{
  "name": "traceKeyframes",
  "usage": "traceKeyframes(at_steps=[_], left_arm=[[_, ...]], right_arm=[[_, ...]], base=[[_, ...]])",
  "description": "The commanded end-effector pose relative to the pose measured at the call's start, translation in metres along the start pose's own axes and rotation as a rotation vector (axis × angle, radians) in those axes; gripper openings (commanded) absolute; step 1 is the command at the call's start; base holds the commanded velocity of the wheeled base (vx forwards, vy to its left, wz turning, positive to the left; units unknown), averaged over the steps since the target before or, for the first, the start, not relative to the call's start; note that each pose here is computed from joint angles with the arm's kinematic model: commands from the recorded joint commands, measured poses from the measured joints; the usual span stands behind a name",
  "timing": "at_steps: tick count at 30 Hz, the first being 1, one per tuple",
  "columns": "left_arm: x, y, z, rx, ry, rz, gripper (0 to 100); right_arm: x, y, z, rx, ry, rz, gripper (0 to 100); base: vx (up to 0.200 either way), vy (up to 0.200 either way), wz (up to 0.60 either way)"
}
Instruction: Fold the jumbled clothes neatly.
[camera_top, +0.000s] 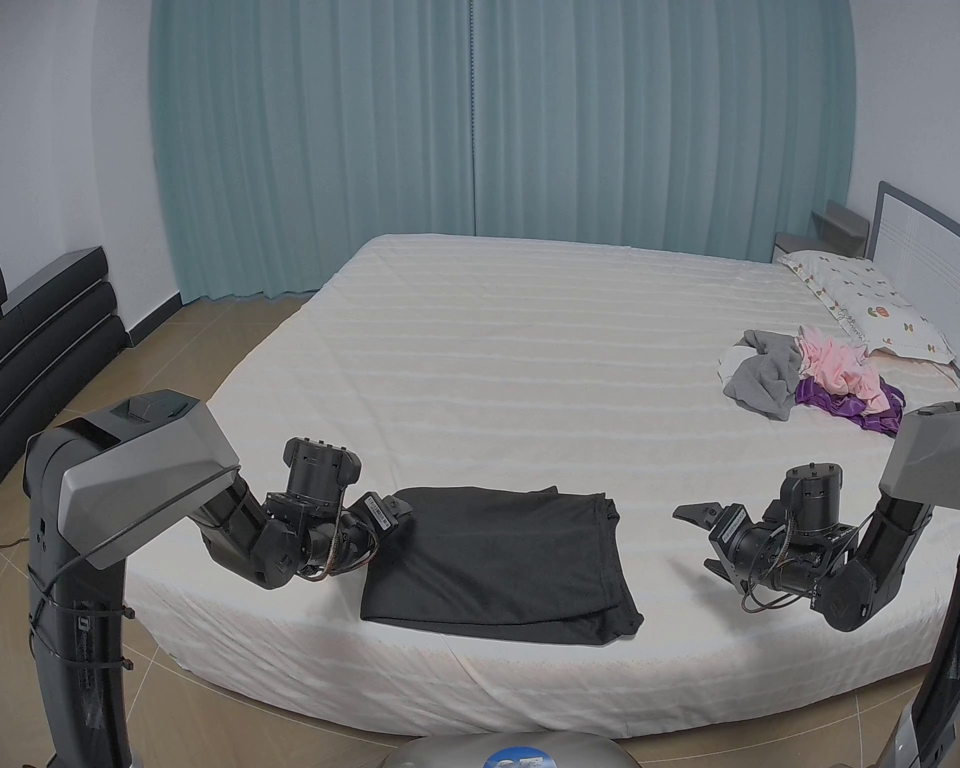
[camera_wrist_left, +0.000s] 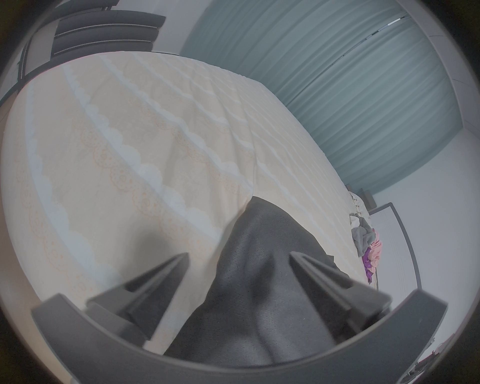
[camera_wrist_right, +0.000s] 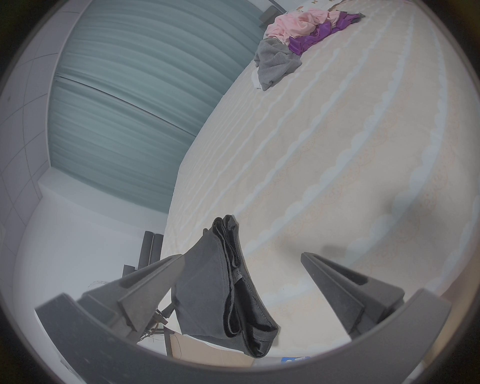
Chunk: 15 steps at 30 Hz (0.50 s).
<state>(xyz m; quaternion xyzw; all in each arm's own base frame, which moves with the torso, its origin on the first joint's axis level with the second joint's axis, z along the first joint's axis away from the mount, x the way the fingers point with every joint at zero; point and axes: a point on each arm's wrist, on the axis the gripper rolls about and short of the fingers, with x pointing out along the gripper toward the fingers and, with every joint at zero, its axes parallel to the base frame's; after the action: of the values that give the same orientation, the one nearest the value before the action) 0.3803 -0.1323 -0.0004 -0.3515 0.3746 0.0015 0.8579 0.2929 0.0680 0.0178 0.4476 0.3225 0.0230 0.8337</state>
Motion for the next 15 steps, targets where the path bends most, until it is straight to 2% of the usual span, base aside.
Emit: traceKeyframes(at_steps=[1,5,10,13,15], left_arm=[[-0.006,0.001,-0.001,0.000,0.003,0.003,100],[-0.020,-0.002,0.005,-0.012,-0.015,-0.008,100],[-0.078,-0.015,0.030,-0.068,-0.102,-0.085,100],[-0.105,-0.019,0.039,-0.092,-0.150,-0.120,100],[-0.140,-0.023,0.050,-0.100,-0.225,-0.159,100]], right_arm=[[-0.001,0.001,-0.001,0.012,0.000,0.002,100],[-0.009,0.006,0.002,0.016,-0.015,0.021,100],[-0.044,0.023,0.011,-0.006,-0.083,0.094,100],[-0.068,0.031,0.017,-0.030,-0.137,0.135,100],[-0.102,0.037,0.026,-0.074,-0.226,0.179,100]], base=[[0.000,0.000,0.00],[0.000,0.000,0.00],[0.000,0.000,0.00],[0.000,0.000,0.00],[0.000,0.000,0.00]])
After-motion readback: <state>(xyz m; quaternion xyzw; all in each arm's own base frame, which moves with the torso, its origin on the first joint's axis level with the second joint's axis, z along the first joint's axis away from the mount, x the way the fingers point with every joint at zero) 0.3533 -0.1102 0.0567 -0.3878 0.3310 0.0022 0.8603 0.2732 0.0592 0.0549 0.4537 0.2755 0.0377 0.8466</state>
